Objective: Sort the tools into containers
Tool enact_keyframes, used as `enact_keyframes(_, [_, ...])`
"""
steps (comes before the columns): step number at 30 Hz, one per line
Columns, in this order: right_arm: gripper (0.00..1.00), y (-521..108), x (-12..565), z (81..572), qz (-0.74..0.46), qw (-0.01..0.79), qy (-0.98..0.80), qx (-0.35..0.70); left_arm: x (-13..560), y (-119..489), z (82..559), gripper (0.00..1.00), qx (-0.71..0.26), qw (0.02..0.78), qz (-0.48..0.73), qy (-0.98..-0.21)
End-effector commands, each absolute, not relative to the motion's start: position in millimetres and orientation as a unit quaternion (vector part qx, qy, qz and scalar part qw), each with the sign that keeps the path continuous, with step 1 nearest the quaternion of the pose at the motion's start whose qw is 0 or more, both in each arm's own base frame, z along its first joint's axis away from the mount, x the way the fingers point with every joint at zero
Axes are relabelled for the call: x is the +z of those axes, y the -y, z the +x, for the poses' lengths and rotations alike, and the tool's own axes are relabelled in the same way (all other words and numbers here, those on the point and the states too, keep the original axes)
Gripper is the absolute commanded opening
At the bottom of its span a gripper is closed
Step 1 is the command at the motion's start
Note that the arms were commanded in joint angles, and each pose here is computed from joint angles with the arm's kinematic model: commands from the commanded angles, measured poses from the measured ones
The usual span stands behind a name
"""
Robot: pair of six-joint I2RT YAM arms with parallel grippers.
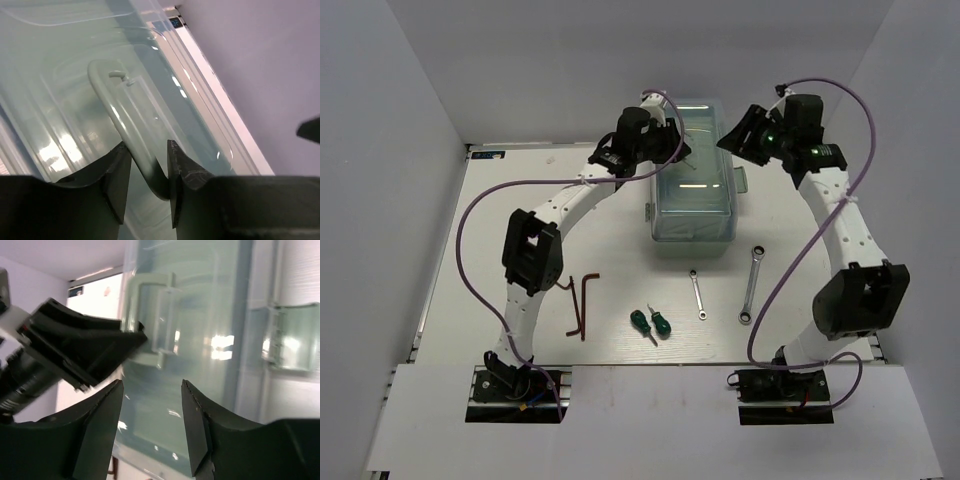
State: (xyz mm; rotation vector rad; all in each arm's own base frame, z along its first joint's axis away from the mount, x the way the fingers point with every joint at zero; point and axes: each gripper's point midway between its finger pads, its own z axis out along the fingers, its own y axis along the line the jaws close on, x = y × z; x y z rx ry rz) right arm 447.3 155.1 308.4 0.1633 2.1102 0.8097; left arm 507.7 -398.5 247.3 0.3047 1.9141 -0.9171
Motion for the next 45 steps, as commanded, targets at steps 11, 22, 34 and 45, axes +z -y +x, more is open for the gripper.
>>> enact_keyframes(11, [0.70, -86, 225, 419, 0.090, 0.395, -0.885, 0.229, 258, 406, 516, 0.00, -0.352, 0.487, 0.102, -0.793])
enact_keyframes(22, [0.72, -51, 182, 417, 0.142, 0.367, -0.890, 0.230, 373, 391, 497, 0.00, -0.398, 0.562, 0.082, -0.720])
enact_keyframes(34, [0.41, -69, 165, 431, 0.131, 0.335, -0.870, 0.338, 419, 380, 481, 0.00, -0.421, 0.584, 0.088, -0.688])
enact_keyframes(45, [0.10, -105, 169, 456, 0.098, 0.286, -0.823, 0.482, 438, 376, 477, 0.00, -0.434, 0.591, 0.089, -0.674])
